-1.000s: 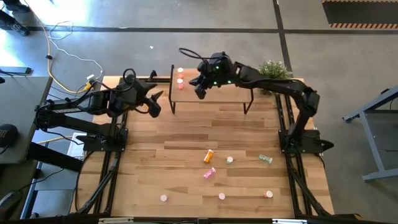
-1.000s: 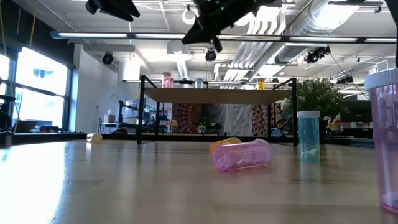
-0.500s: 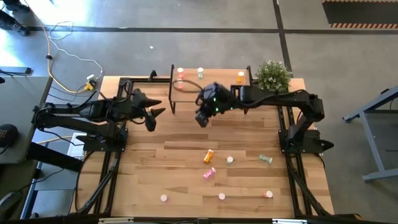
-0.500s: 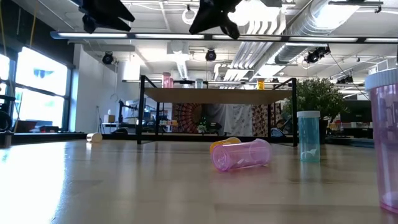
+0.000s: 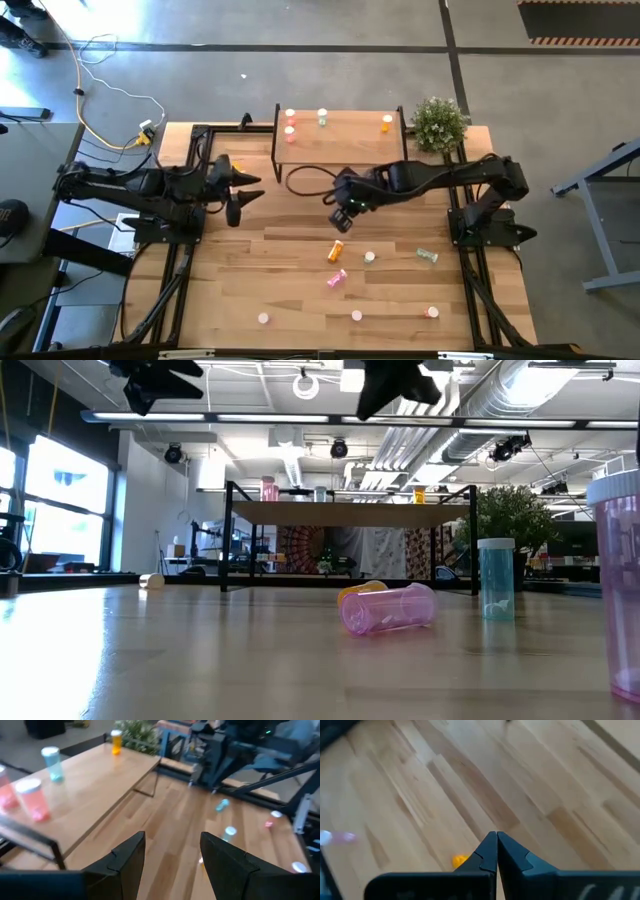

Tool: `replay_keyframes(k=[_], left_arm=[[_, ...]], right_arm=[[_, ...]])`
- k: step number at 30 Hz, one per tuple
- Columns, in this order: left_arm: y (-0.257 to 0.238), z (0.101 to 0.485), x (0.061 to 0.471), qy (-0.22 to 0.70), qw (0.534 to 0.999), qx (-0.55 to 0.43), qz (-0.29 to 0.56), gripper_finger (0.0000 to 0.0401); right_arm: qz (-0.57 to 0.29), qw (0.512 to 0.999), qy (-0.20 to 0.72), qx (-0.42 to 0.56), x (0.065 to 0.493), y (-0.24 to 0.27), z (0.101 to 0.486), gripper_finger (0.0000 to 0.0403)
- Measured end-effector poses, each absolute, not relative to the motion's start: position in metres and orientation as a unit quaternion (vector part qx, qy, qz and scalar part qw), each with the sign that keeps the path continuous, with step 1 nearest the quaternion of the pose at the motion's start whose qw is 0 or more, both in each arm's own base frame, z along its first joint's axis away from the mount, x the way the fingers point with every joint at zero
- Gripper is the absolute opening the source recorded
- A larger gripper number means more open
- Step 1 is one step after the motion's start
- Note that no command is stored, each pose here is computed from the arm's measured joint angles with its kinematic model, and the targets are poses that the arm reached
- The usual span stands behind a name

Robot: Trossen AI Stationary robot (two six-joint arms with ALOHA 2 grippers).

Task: Pick and place medicine bottles onto shelf by color
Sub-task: Put the bottom yellow pill bottle on the shelf aligned with the other yellow pill bottle

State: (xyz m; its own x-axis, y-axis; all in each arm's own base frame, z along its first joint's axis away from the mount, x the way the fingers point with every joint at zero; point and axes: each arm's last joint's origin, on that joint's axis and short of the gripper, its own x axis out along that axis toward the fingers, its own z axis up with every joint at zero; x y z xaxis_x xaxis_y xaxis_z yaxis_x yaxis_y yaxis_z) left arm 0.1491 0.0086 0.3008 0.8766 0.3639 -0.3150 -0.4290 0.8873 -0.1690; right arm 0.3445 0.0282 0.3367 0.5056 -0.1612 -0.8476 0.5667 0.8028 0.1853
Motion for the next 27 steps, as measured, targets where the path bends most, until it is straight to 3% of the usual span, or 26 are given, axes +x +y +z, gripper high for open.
replay_keyframes(k=[6,15,22,27], left_arm=[[0.004,0.305,0.151,0.117,0.968,-0.120,0.189,0.0179],[0.004,0.305,0.151,0.118,0.968,-0.119,0.188,0.0179],[0.004,0.305,0.151,0.118,0.968,-0.119,0.188,0.0179],[0.004,0.305,0.151,0.119,0.967,-0.121,0.188,0.0179]], right_arm=[[-0.226,0.837,0.442,0.233,0.312,0.038,0.333,0.0000],[-0.221,0.835,0.331,0.381,0.260,0.041,0.325,0.0000],[-0.208,0.828,0.297,0.428,0.252,0.044,0.331,0.0003],[-0.162,0.842,0.283,0.430,0.257,0.045,0.337,0.0042]])
